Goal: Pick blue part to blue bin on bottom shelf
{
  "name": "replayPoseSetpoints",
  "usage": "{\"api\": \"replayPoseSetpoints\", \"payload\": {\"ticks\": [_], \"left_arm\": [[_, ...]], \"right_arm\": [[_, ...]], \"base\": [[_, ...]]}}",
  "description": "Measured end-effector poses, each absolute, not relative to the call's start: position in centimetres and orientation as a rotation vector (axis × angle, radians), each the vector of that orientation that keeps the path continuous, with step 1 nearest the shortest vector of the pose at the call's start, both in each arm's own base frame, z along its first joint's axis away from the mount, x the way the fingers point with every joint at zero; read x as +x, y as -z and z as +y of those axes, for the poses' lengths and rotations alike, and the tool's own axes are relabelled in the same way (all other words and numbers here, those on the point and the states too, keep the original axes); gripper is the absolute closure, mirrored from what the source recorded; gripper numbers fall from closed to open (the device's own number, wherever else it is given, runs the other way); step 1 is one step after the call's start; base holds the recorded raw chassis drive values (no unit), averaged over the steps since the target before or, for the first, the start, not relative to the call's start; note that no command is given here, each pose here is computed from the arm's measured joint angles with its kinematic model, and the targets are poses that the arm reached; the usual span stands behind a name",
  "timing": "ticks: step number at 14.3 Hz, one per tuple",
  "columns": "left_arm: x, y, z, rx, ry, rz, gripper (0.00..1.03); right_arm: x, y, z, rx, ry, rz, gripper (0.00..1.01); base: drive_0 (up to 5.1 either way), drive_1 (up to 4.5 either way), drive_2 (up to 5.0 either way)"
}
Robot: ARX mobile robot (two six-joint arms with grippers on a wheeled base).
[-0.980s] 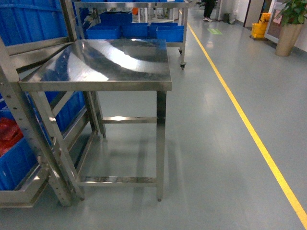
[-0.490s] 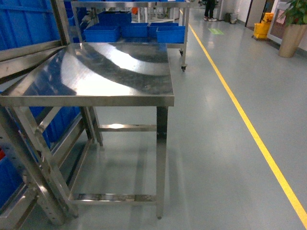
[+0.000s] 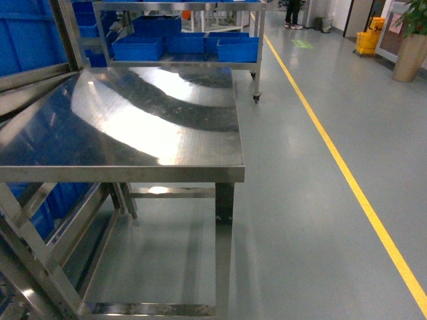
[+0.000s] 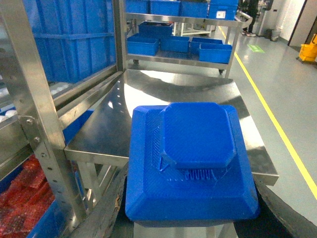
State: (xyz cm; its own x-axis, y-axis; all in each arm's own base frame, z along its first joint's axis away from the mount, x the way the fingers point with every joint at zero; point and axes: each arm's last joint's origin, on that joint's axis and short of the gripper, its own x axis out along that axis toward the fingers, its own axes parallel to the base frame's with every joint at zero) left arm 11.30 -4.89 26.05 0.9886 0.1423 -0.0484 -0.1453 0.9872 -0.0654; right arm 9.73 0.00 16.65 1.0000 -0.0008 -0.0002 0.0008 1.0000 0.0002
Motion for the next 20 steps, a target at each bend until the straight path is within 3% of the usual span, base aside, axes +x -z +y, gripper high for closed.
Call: {"api": "replayPoseSetpoints", "payload": {"ticks": [20], "left_arm": [[11.24,-26.11,-4.85,-0.072,-0.142,0.04,0.59]], "right_arm": [[9.73,-16.66,0.0,0.0,0.001,0.0,0.03]], "base": [[-4.9,2.38,2.4]]}}
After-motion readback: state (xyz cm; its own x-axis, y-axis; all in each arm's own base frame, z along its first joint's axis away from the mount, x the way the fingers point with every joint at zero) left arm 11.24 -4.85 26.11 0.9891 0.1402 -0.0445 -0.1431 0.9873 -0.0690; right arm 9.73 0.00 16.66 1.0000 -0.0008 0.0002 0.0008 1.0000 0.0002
